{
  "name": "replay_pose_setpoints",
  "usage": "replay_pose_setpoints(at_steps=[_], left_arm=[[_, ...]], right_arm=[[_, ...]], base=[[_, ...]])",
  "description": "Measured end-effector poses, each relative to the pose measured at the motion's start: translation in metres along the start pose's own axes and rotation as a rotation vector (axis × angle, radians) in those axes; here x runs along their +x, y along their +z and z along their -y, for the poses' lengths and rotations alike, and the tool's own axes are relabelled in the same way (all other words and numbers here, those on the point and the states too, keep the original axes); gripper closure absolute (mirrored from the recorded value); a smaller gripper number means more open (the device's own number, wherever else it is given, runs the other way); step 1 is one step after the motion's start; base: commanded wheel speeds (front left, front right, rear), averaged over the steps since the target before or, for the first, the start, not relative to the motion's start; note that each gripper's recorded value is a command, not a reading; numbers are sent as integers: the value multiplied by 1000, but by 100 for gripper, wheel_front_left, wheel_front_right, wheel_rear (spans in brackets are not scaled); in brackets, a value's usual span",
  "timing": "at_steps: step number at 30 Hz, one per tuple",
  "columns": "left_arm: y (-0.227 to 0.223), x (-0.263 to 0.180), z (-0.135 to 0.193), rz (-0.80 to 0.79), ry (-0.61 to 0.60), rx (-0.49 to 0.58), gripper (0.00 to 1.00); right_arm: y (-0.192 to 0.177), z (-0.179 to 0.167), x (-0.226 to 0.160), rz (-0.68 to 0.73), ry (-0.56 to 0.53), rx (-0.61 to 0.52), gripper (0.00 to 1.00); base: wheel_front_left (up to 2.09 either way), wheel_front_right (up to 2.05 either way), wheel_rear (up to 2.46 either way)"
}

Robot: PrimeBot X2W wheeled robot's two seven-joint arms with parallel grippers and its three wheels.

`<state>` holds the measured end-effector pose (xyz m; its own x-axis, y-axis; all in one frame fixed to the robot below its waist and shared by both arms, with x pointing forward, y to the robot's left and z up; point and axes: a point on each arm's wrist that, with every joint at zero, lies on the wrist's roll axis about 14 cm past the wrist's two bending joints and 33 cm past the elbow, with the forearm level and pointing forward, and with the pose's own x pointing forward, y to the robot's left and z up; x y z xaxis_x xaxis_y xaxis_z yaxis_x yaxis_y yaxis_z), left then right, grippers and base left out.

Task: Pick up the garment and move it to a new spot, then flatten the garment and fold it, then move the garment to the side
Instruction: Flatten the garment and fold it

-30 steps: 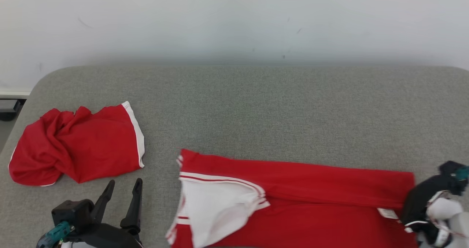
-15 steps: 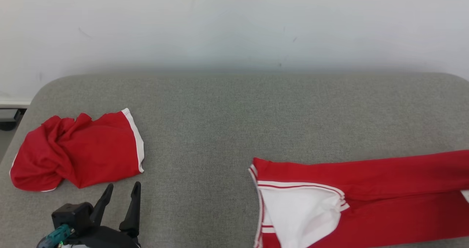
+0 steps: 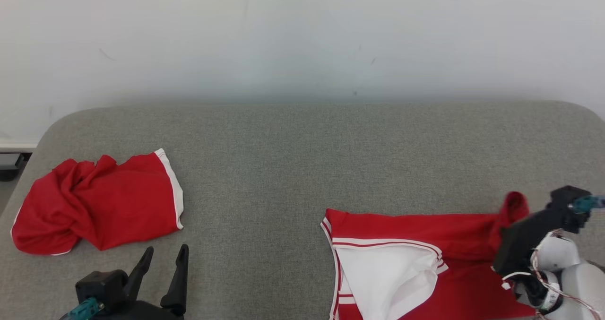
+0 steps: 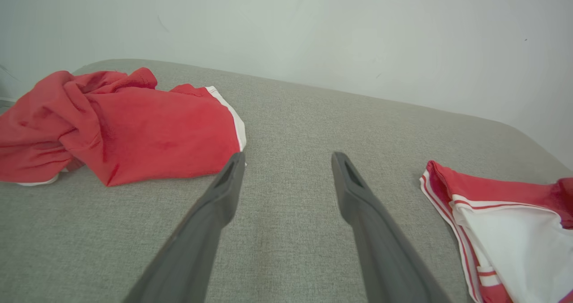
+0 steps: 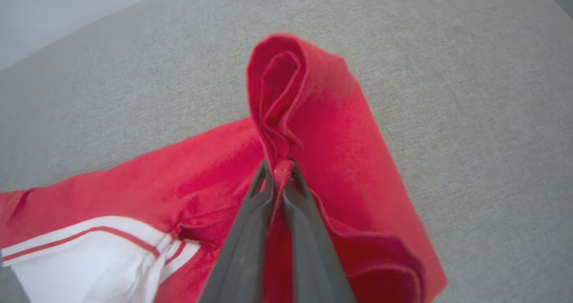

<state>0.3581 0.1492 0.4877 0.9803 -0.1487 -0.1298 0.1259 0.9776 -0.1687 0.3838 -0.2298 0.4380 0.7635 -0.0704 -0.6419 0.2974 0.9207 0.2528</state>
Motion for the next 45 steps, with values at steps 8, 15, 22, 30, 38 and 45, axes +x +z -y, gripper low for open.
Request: replay_pose_setpoints(at_steps=[8, 15, 22, 30, 38, 45], left_arm=[[2, 0, 4, 5, -15, 1, 0], [1, 0, 3, 3, -13, 0, 0], [0, -1, 2, 0, -9, -3, 0], [-1, -2, 2, -1, -4, -8, 0], [1, -2, -2, 2, 9, -8, 0], [0, -2, -6, -1, 19, -9, 0]], right_arm=[[11, -44, -10, 5, 150, -114, 100], [-1, -92, -17, -47, 280, -220, 100], [-34, -140, -25, -144, 413, -266, 100], [-53, -179, -33, -206, 498, -269, 100], [-53, -205, -36, -209, 564, -263, 100], [-67, -210, -33, -249, 580, -253, 100]], base=[[0, 0, 0], [0, 0, 0], [0, 0, 0], [0, 0, 0], [0, 0, 0], [0, 0, 0]])
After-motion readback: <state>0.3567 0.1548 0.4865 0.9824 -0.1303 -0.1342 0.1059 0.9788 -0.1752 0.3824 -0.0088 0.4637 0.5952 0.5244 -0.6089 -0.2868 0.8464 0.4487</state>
